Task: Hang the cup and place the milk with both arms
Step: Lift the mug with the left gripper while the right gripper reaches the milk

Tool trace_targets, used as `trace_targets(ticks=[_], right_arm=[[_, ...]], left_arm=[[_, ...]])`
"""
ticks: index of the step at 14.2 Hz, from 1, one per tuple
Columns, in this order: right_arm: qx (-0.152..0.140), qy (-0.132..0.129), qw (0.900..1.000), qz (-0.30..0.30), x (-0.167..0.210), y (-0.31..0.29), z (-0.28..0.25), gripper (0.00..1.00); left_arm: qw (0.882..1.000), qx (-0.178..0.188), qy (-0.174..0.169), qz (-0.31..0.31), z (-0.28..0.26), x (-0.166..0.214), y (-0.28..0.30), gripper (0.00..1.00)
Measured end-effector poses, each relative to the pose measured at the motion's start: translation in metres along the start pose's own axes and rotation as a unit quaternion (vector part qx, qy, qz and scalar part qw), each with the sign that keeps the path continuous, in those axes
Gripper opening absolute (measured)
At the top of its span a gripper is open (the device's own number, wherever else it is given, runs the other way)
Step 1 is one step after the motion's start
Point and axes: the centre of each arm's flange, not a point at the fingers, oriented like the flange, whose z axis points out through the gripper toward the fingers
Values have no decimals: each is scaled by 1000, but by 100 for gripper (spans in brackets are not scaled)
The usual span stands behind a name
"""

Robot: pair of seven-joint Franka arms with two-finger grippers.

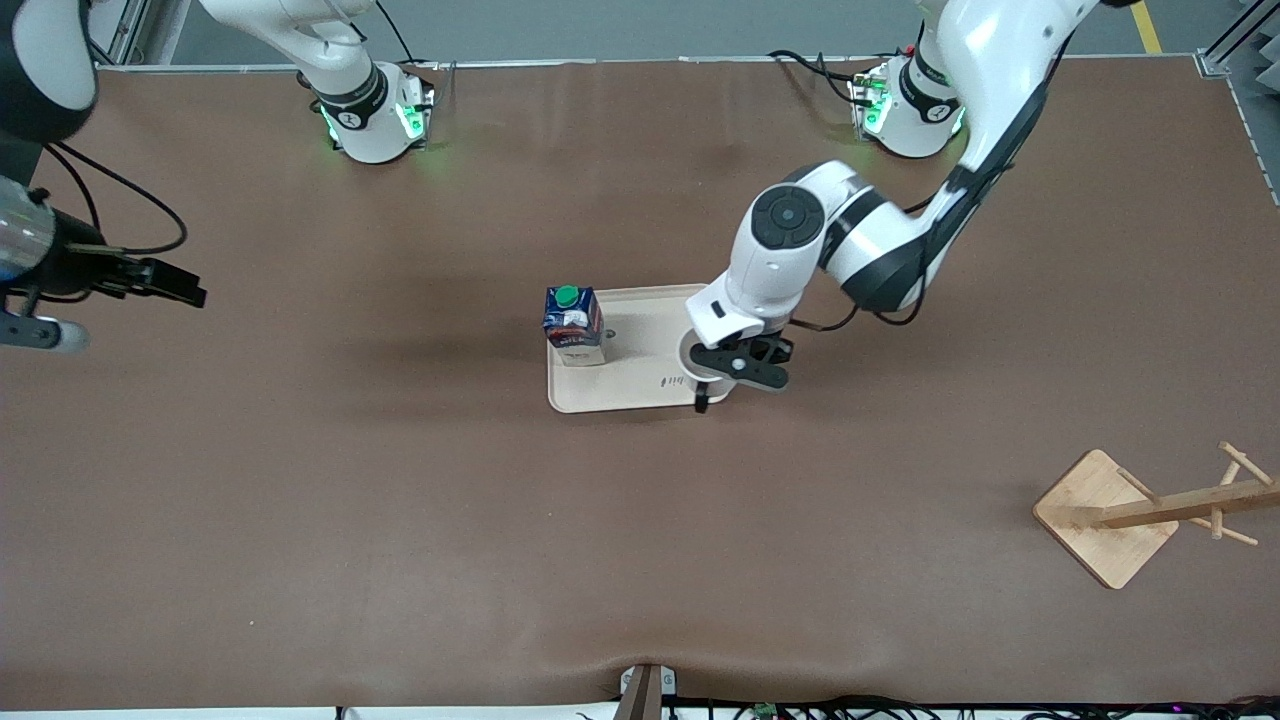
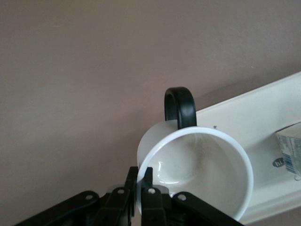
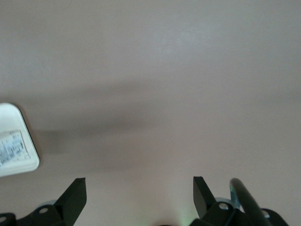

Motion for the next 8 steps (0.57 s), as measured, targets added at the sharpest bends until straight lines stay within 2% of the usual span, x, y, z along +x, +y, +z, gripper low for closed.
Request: trace_targets(ticks=[1,2,4,5,6,8], right_arm=[[4,-18,1000,-14,3,-19,13,100],[27,-37,999,-19,5,-44,26,100],[98,-79,992,-2,9,-93,52,100],[118,-89,989,-3,12,-113,63,100],[118,-84,989,-7,14,-137,71,100],[103,-70,992,25,3,-201,82,100]], left_arm=[[1000,-1,-6,-28,-33,3,-14,7],[999,4,-7,-52,-67,5,-33,7],[995,22,-9,-96,-123,8,-83,7],[993,28,-11,-111,-142,10,-112,7],[992,32,-14,-118,-159,13,-141,7],[993,34,-21,-114,-183,18,-203,7]])
